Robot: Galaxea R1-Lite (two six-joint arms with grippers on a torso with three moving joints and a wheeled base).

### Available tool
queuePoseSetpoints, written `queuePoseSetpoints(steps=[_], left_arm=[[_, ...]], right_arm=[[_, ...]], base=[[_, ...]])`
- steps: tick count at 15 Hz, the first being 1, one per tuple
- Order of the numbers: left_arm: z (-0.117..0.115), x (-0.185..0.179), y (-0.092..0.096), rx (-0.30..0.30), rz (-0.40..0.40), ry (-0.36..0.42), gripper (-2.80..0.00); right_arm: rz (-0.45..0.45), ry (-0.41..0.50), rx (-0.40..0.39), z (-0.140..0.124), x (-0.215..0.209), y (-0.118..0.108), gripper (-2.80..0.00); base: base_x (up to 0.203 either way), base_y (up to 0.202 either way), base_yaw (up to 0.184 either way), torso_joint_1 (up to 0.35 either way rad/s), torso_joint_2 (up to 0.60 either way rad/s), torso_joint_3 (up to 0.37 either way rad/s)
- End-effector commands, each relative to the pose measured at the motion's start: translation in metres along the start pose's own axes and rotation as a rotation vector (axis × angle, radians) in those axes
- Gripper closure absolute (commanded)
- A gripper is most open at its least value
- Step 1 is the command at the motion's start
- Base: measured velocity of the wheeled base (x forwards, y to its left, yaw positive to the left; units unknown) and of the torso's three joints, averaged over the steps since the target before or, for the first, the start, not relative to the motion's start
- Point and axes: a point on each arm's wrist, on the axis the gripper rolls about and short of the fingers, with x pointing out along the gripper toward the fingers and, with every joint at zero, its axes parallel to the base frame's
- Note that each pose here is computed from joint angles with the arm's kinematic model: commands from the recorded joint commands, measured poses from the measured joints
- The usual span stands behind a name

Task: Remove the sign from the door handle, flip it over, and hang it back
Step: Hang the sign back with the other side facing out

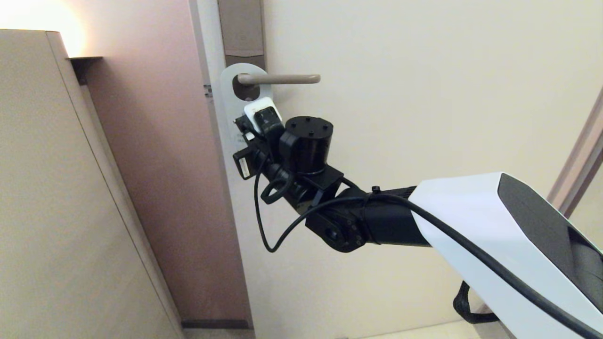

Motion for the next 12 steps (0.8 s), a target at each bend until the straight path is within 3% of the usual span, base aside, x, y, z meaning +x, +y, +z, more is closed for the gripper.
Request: queuePoseSetpoints(steps=[1, 8, 12], left_arm=[[0.0, 0.0, 0.0, 0.0, 0.001, 0.0, 0.0], [0.0, 0.0, 0.0, -0.001, 0.001, 0.001, 0.0], [0.0, 0.0, 0.0, -0.001, 0.001, 0.001, 0.0]], right_arm=[[0.001, 0.007, -0.003, -0.006, 0.001, 0.002, 0.0], [0.006, 0.034, -0.006, 0.026, -0.022, -0.012, 0.0], [-0.01, 0.158, -0.032, 0.058, -0.068, -0.048, 0.0]], base=[[0.0, 0.0, 0.0, 0.0, 0.0, 0.0], [0.0, 0.0, 0.0, 0.0, 0.0, 0.0], [0.0, 0.0, 0.0, 0.0, 0.0, 0.0]])
